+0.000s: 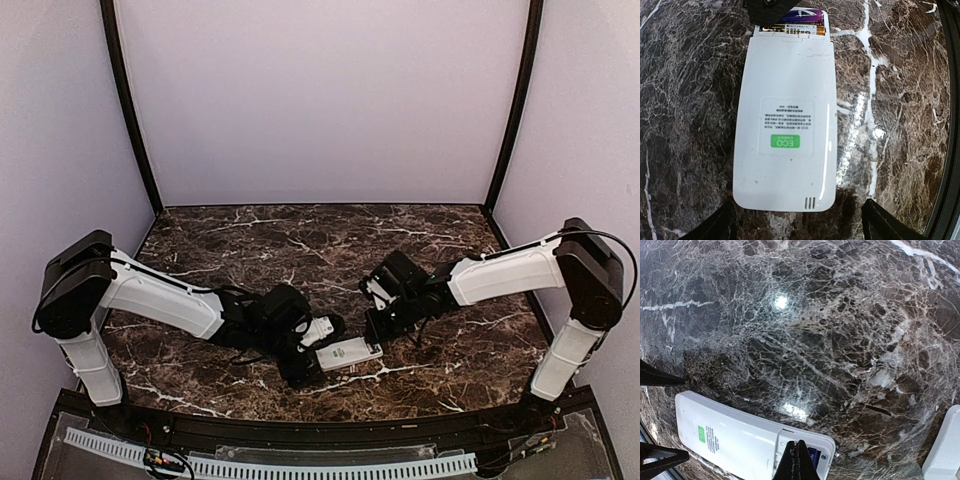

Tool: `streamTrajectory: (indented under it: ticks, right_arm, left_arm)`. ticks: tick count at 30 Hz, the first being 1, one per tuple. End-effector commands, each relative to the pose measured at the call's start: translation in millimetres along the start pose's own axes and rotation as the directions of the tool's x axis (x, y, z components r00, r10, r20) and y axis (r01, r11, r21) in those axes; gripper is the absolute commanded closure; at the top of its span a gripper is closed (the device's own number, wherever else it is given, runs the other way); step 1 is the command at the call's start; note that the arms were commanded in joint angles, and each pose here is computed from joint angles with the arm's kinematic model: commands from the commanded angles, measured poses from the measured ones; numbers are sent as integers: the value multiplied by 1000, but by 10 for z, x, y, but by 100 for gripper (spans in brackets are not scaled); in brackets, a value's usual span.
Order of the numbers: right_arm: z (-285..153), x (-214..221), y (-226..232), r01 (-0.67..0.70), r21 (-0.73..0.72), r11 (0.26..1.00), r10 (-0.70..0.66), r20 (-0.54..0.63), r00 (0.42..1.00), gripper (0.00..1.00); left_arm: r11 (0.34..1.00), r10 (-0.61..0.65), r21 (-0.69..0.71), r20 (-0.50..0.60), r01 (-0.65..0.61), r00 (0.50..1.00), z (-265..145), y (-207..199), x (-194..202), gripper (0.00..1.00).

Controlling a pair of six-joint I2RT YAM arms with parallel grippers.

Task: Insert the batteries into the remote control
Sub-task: Load the battery into the battery compartment.

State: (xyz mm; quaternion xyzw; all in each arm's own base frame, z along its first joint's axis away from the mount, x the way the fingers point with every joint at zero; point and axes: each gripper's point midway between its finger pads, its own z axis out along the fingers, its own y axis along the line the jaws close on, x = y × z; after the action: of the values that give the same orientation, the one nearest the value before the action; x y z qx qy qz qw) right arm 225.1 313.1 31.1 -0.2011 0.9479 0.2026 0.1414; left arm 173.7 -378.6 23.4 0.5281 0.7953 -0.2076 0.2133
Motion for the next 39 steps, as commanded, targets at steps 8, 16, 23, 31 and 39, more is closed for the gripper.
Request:
streamTrajectory:
  ticks: [8, 16, 23, 31, 39]
  right_arm:
    - [-440, -46, 174, 20, -25, 999, -21, -23, 1000, 98]
    - [-331, 217, -17, 2, 94, 996, 8, -109, 994, 75]
    - [-265, 342, -68, 43, 161, 986, -16, -163, 987, 75]
    - [-174, 334, -30, 86, 178, 980, -53, -183, 982, 78]
    - [-115, 333, -27, 109, 184, 977, -70, -204, 977, 82]
  left_arm:
    - [1000, -5, -19, -49, 4, 999, -33, 37, 174, 14]
    - [1000, -4, -27, -69, 2, 998, 9, 58, 227, 14]
    - [1000, -1, -20, -69, -1, 998, 19, 47, 234, 14]
    - [1000, 0, -21, -74, -1, 997, 32, 50, 249, 14]
    - [1000, 4, -20, -79, -5, 997, 39, 50, 268, 14]
